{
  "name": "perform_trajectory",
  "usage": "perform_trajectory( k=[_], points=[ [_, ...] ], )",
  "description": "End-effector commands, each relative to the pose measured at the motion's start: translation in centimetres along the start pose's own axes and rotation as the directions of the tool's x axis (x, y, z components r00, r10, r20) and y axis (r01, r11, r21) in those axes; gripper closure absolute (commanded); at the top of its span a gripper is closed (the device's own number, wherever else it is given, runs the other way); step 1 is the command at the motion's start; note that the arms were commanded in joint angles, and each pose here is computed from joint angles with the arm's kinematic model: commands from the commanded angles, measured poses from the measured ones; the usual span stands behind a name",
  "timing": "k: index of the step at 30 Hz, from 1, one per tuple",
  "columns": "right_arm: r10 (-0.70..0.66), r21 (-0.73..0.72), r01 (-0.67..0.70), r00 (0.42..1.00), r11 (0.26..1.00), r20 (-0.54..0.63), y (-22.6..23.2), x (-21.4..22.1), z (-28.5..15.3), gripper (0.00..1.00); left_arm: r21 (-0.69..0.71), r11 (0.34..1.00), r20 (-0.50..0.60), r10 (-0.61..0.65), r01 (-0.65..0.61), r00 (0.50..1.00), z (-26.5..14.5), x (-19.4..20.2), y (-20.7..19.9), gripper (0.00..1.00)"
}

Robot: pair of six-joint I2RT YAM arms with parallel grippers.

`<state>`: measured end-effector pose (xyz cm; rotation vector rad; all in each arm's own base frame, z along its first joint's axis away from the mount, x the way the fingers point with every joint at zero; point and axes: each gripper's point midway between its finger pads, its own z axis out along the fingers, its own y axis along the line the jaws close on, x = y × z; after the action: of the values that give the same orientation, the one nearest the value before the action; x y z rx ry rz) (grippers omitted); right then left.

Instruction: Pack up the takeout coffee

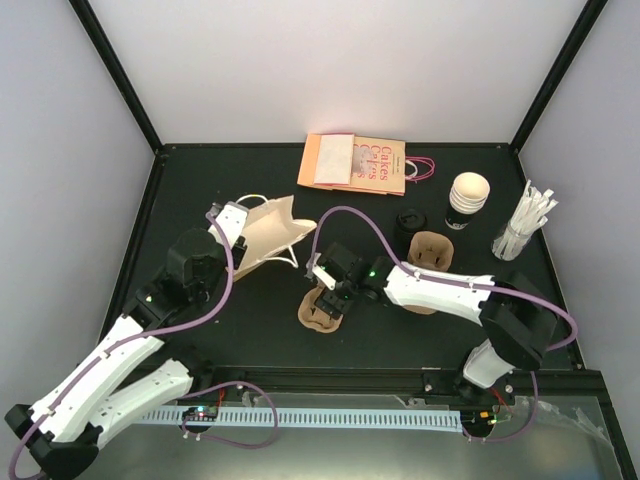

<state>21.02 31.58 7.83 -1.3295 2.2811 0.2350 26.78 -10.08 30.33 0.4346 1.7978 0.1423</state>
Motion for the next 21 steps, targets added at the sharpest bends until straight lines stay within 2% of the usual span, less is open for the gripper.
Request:
perform_trajectory(
  k=[1, 9, 15, 21],
  points=[
    [-0.009, -0.010, 0.009, 1.000, 1.000, -0.019, -0.3, 0.3, 1.4, 0.12, -0.065, 0.996, 0.046, -0.054, 0.057, 0.997, -0.7, -0.9, 1.7, 0.91],
    [-0.009, -0.015, 0.008, 0.997, 1.000, -0.079, -0.7, 0.7, 3.4, 0.20, -0.080, 0.995, 0.059, -0.059, 0.064, 0.997, -1.0, -1.1, 2.2, 0.91],
    [-0.012, -0.046, 0.008, 0.996, 0.999, -0.090, -0.3, 0.6, 3.9, 0.34, -0.092, 0.994, 0.059, -0.060, 0.065, 0.996, -1.1, -1.0, 2.4, 0.91],
    [0.003, -0.031, -0.005, 0.998, 1.000, -0.070, -0.5, 0.2, 3.8, 0.52, -0.081, 0.995, 0.062, -0.061, 0.066, 0.996, -1.0, -1.1, 2.3, 0.91]
  ],
)
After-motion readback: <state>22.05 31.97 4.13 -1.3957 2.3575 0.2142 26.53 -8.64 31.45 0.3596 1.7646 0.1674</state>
